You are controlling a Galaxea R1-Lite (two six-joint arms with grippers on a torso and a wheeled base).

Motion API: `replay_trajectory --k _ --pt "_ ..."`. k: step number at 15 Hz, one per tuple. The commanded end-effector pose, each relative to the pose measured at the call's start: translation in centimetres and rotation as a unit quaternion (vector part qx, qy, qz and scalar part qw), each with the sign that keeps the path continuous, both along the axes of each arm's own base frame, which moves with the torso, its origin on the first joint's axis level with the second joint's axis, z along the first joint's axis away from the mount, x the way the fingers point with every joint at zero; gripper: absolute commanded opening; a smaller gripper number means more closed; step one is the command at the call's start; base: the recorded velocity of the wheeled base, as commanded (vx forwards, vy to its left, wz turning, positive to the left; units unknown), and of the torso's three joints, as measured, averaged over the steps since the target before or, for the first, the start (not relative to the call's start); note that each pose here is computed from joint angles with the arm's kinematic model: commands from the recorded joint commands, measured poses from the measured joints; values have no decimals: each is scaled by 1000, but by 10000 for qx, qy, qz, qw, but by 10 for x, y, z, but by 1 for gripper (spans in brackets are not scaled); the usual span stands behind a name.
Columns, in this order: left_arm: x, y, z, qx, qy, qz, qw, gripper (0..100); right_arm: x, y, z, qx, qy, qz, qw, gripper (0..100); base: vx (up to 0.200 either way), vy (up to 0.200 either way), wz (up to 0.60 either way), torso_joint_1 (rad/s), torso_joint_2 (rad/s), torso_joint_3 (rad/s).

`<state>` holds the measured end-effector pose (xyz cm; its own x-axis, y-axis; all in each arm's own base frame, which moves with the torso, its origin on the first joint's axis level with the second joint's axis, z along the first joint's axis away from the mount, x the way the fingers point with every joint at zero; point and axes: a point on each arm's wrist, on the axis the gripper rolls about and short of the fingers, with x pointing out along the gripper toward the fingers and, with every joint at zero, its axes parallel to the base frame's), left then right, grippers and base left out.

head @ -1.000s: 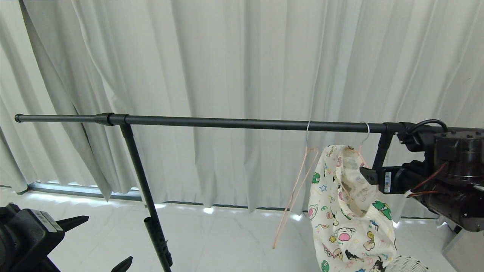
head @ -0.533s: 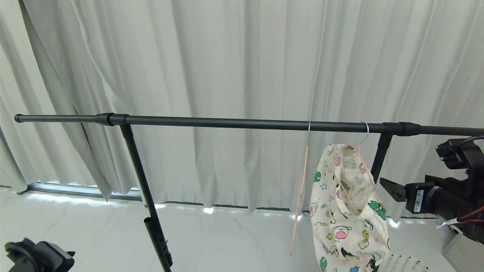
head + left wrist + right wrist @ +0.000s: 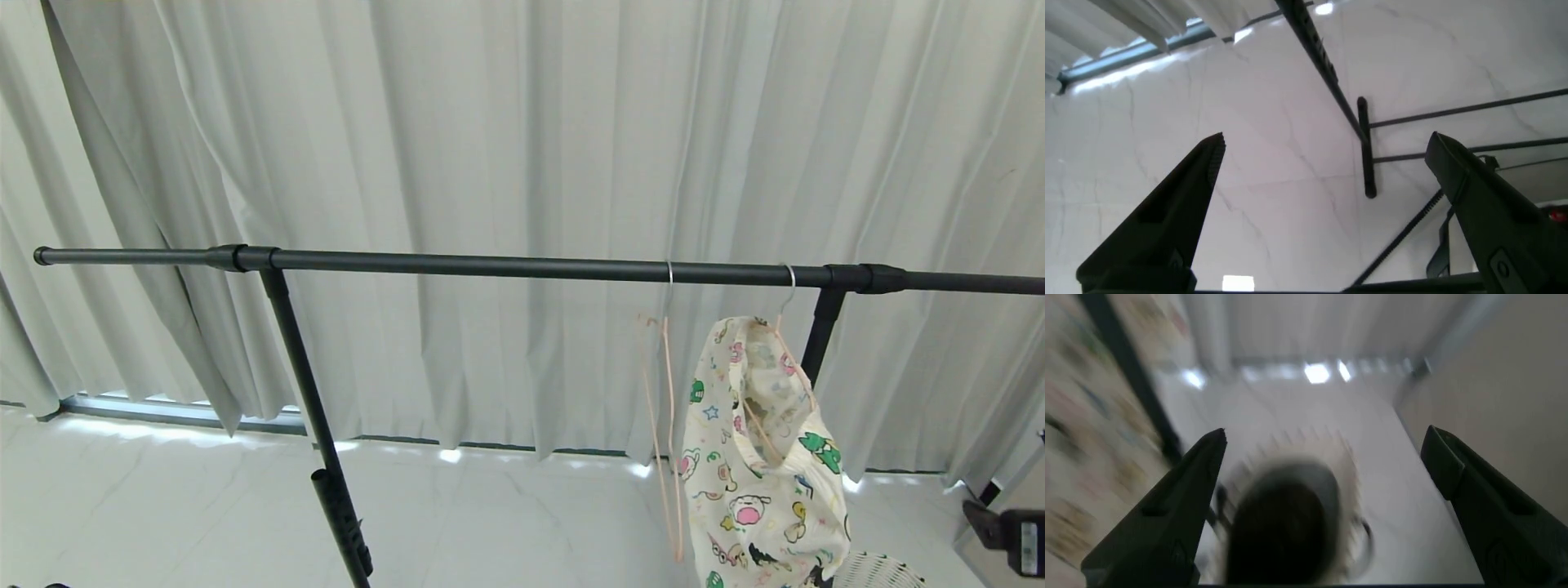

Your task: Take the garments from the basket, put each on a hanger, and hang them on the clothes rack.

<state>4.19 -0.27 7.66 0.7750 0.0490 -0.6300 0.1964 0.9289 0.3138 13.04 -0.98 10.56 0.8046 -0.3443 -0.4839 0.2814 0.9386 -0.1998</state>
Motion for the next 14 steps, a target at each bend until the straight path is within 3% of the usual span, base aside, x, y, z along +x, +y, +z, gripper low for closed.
replay_trajectory --k 1,4,5,8,14 --pt "6 0 -4 44 417 147 9990 100 -30 -5 -21 -160 576 -343 9976 100 0 0 0 0 0 0" --pt "6 -1 -5 62 443 93 9990 100 -71 -3 -32 -255 1391 -481 9888 100 -67 0 0 1 1 1" --pt "6 -1 -4 60 434 104 9990 100 -89 -2 -35 -225 1435 -444 9884 100 -200 0 0 2 2 2" --pt "6 -1 -5 30 443 215 9988 100 -92 -2 -32 -210 1051 -436 9933 100 -200 0 0 7 4 2" --pt "6 -1 -4 -58 396 296 9988 100 -92 -2 -32 -181 1069 -560 9925 100 -200 0 0 -2 2 0"
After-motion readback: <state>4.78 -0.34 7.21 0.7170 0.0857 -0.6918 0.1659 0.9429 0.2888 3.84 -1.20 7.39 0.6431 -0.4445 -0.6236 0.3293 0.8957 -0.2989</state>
